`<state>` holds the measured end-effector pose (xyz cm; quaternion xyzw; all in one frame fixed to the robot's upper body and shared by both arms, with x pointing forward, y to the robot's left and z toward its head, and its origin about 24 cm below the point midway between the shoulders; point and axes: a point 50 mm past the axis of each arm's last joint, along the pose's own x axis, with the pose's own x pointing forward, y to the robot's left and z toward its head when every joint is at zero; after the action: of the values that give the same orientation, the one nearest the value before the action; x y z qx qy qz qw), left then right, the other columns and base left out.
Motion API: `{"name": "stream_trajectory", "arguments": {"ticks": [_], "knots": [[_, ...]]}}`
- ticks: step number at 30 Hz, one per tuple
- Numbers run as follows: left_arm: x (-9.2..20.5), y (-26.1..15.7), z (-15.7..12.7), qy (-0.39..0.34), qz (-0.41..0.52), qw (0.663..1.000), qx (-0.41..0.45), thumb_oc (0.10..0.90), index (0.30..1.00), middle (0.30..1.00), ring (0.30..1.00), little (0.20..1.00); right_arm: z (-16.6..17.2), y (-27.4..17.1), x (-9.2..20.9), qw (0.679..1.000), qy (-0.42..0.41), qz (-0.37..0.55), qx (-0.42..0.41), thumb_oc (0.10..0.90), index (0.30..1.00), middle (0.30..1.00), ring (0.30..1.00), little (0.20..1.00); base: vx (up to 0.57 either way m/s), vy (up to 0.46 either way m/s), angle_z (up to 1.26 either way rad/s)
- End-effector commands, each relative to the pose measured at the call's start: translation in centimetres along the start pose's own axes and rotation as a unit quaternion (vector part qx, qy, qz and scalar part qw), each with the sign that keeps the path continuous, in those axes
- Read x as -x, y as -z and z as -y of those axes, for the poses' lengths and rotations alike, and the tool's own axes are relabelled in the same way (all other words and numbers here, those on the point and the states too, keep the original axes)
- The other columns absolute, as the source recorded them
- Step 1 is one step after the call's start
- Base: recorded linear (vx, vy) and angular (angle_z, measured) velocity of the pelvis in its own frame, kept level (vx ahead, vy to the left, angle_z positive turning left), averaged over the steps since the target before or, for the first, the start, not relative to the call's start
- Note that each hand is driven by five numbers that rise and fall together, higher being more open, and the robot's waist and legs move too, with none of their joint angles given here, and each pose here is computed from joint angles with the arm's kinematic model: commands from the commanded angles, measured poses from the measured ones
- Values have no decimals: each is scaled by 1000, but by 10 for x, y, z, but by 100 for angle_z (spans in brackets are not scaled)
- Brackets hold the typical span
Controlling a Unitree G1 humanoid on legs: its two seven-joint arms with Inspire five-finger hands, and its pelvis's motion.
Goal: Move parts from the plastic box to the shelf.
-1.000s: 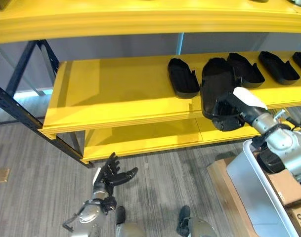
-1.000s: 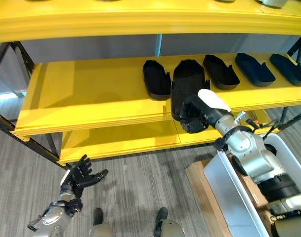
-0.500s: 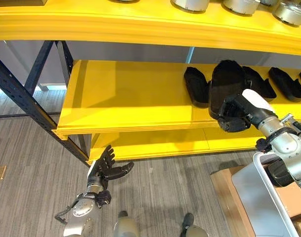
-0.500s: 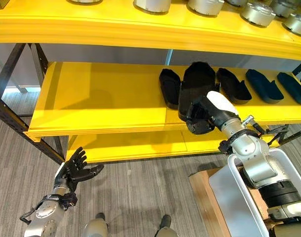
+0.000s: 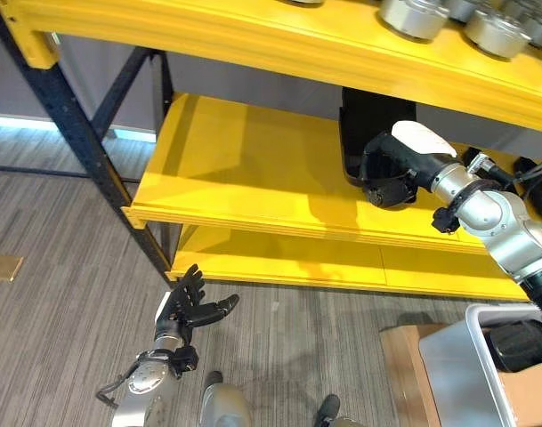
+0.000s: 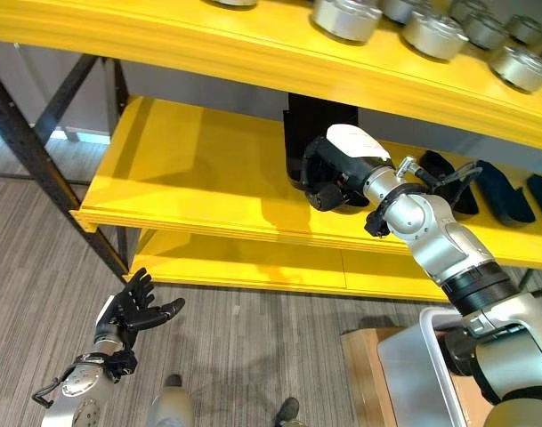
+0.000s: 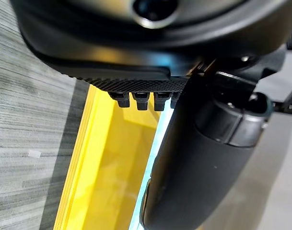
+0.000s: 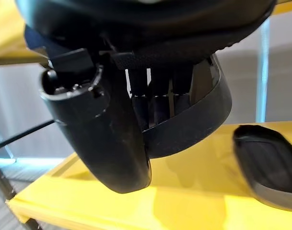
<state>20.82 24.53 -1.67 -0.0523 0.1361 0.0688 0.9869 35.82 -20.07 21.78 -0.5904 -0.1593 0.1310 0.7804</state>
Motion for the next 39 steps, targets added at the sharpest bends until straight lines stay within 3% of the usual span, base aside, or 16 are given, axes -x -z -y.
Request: {"name": "stream_trajectory", "arguments": {"ticks": [1,11,39], "knots": [[-8,-60,9,42,135,990,-19,900,1000,1000,1000,1000,78,-37,-15,987,140,60,41,400,300,300,300,300,-29,-27,18],[-7,-71,6,39,160,986,-12,900,1000,1000,1000,1000,99,-45,-33,984,155,43,73,400,300,300,300,300,-28,-20,24],[-8,-78,18,60,180,982,13,900,1000,1000,1000,1000,141,11,-22,963,234,-107,84,400,300,300,300,300,4,-6,10]]}}
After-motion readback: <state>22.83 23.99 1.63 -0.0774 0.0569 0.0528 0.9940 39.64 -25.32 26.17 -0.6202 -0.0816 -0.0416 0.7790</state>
